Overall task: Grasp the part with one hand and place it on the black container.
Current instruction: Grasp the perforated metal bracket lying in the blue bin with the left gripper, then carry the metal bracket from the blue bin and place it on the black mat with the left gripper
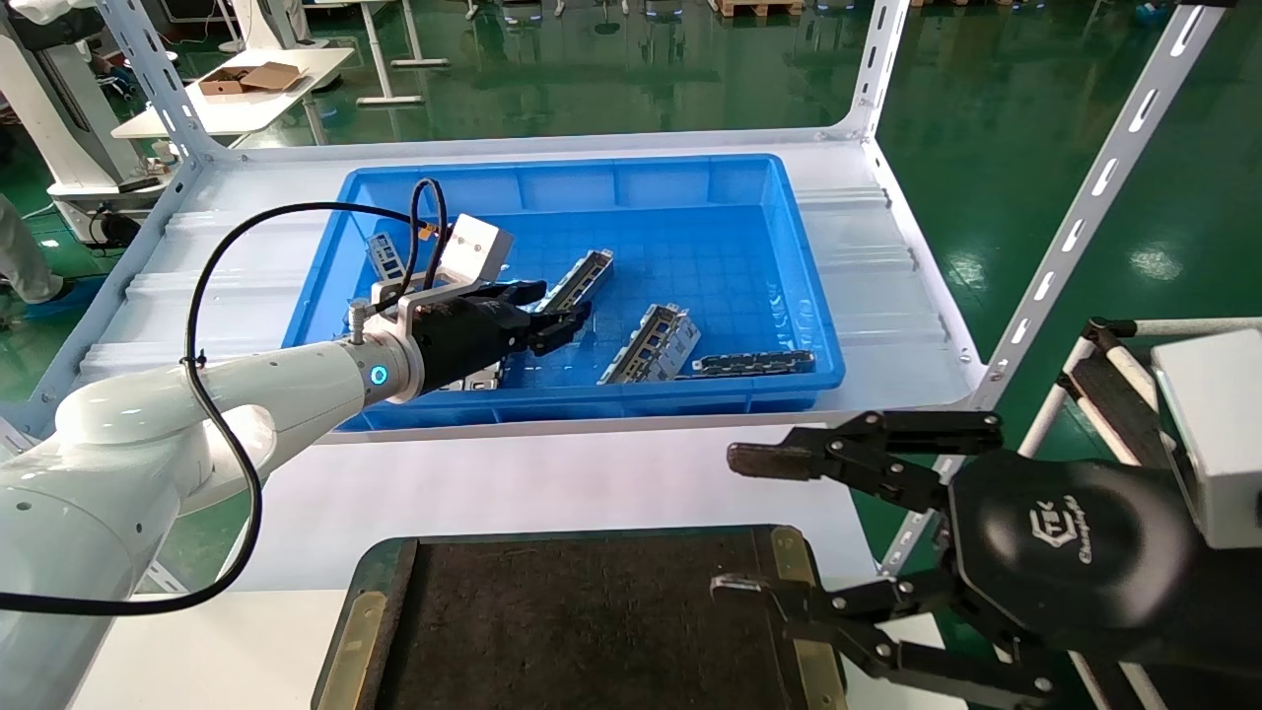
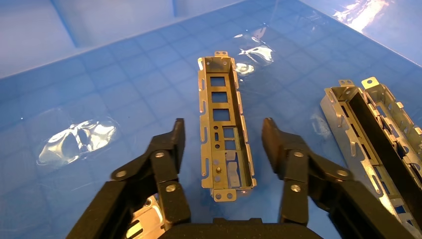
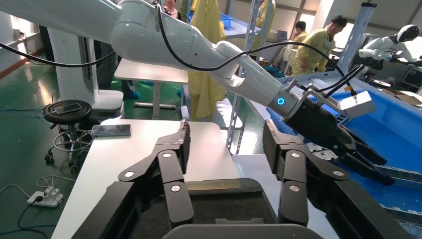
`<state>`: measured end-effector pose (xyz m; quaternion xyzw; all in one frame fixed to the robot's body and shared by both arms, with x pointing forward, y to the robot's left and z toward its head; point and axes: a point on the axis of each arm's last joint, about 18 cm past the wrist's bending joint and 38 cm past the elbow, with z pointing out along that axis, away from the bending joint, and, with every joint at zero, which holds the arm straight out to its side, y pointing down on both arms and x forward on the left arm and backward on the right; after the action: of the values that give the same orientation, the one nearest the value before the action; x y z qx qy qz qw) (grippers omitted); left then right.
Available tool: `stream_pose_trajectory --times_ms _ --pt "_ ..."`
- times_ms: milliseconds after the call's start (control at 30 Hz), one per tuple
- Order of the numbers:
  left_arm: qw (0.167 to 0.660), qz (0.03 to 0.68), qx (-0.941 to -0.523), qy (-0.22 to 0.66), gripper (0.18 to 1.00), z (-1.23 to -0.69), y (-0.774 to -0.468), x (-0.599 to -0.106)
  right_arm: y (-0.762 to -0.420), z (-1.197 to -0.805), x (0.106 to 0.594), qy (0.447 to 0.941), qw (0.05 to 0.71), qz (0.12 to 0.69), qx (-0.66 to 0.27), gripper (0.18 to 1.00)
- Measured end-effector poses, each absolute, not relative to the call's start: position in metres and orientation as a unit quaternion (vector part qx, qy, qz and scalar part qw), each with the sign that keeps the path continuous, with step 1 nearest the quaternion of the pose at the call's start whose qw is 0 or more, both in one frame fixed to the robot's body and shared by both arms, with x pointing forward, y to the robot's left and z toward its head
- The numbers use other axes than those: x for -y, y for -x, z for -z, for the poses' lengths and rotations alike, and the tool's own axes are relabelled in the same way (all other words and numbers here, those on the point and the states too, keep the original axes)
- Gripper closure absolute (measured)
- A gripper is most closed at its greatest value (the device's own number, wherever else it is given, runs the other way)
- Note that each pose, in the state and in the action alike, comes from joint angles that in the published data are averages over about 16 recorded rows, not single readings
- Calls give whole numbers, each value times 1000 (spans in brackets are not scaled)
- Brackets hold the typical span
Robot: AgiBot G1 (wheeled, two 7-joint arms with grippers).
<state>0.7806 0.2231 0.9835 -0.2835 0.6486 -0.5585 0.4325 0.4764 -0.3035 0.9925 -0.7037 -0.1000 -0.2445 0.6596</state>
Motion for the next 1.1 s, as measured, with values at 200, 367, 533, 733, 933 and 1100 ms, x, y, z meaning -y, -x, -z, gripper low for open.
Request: stream_pose_trajectory --times_ms 200,367,533,733,933,1100 --pt "431 558 -649 285 627 -983 -781 -223 -476 -992 303 704 660 244 100 638" --pt "432 559 -649 284 731 -984 -780 -223 -476 -992 303 704 660 244 100 748" --pt "434 560 -650 275 799 -991 -779 -223 -476 -992 303 704 660 244 100 837" --pt "428 567 -658 249 823 -1003 -771 -223 -476 -992 303 704 660 244 100 918" --pt "398 585 -678 198 823 -1014 -751 -224 -476 -992 303 704 660 244 100 964" --pt "364 603 -693 154 823 -1020 -730 -228 -476 -992 303 704 660 244 100 982"
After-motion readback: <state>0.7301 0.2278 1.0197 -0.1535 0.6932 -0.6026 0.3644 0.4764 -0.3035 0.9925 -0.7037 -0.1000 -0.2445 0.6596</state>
